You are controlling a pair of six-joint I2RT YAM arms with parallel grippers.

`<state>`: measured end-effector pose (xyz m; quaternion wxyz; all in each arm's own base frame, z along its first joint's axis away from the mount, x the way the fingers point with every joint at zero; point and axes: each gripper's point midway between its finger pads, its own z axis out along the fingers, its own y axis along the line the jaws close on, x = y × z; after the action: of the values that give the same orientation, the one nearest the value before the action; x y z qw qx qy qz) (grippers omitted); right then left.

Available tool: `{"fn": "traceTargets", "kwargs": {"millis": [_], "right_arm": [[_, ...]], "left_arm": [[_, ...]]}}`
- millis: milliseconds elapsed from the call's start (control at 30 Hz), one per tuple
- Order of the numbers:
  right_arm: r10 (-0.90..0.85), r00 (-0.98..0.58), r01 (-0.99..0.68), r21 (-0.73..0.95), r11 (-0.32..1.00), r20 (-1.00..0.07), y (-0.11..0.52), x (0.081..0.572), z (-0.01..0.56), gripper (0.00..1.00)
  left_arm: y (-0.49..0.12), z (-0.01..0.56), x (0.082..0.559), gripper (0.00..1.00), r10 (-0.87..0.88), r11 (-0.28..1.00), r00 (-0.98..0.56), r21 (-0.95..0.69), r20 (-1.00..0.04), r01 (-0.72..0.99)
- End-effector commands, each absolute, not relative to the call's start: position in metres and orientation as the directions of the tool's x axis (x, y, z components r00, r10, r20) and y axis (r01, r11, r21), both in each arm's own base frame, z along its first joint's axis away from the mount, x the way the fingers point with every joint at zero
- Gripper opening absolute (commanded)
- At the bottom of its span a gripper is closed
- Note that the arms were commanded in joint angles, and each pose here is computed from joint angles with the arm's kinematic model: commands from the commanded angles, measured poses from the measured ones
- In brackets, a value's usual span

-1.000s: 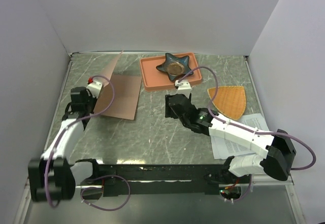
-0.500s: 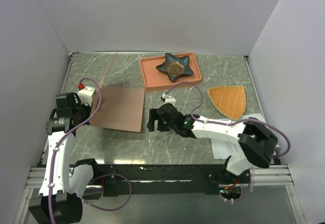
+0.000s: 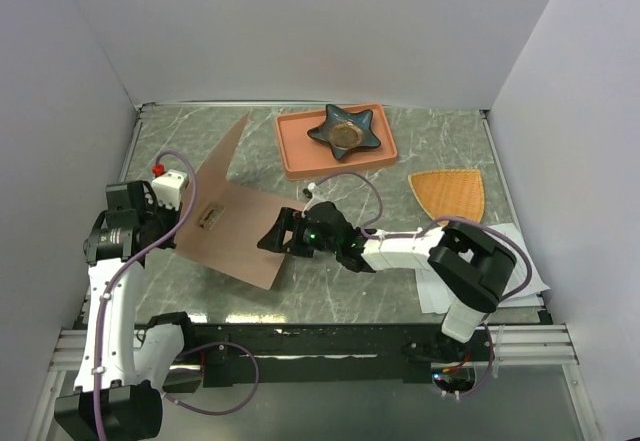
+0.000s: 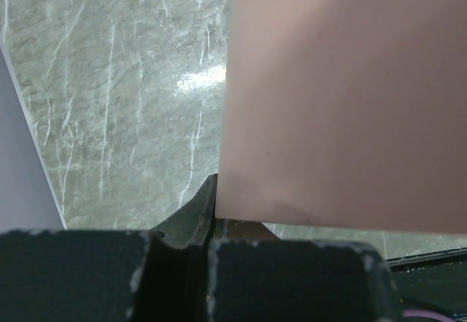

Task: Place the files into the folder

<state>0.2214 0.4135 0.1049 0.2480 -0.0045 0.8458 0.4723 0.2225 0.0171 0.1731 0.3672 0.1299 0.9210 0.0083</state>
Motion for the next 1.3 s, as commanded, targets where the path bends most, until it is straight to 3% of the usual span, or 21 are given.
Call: {"fn": "traceTargets", "kwargs": {"millis": [0, 367, 967, 1133, 1233, 1267], "right_arm": [[0.259, -0.903, -0.192, 0.86, 0.473, -0.344, 0.42, 0.216, 0.114, 0.88], [0.32, -0.859, -0.148, 0.793, 0.591, -0.399, 0.356, 0.202, 0.106, 0.89], [0.358, -0.909, -0.056, 0.915, 0.399, -0.212, 0.412, 0.214, 0.109, 0.81], [0.376, -0.911, -0.042, 0.946, 0.322, -0.169, 0.425, 0.221, 0.116, 0.66], [0.381, -0.904, -0.064, 0.942, 0.328, -0.194, 0.421, 0.222, 0.12, 0.44], [0.386, -0.898, -0.077, 0.94, 0.333, -0.21, 0.417, 0.223, 0.122, 0.3]], "left_arm": [[0.018, 0.195, 0.232, 0.01, 0.235, 0.969, -0.65, 0.125, -0.723, 0.212], [0.023, 0.187, 0.231, 0.01, 0.241, 0.969, -0.654, 0.147, -0.717, 0.197], [0.016, 0.197, 0.227, 0.01, 0.205, 0.976, -0.651, 0.104, -0.73, 0.191], [0.01, 0.202, 0.223, 0.01, 0.19, 0.977, -0.654, 0.074, -0.732, 0.2], [0.008, 0.209, 0.222, 0.01, 0.19, 0.976, -0.64, 0.071, -0.745, 0.207], [0.006, 0.208, 0.219, 0.01, 0.186, 0.976, -0.648, 0.059, -0.739, 0.212]]}}
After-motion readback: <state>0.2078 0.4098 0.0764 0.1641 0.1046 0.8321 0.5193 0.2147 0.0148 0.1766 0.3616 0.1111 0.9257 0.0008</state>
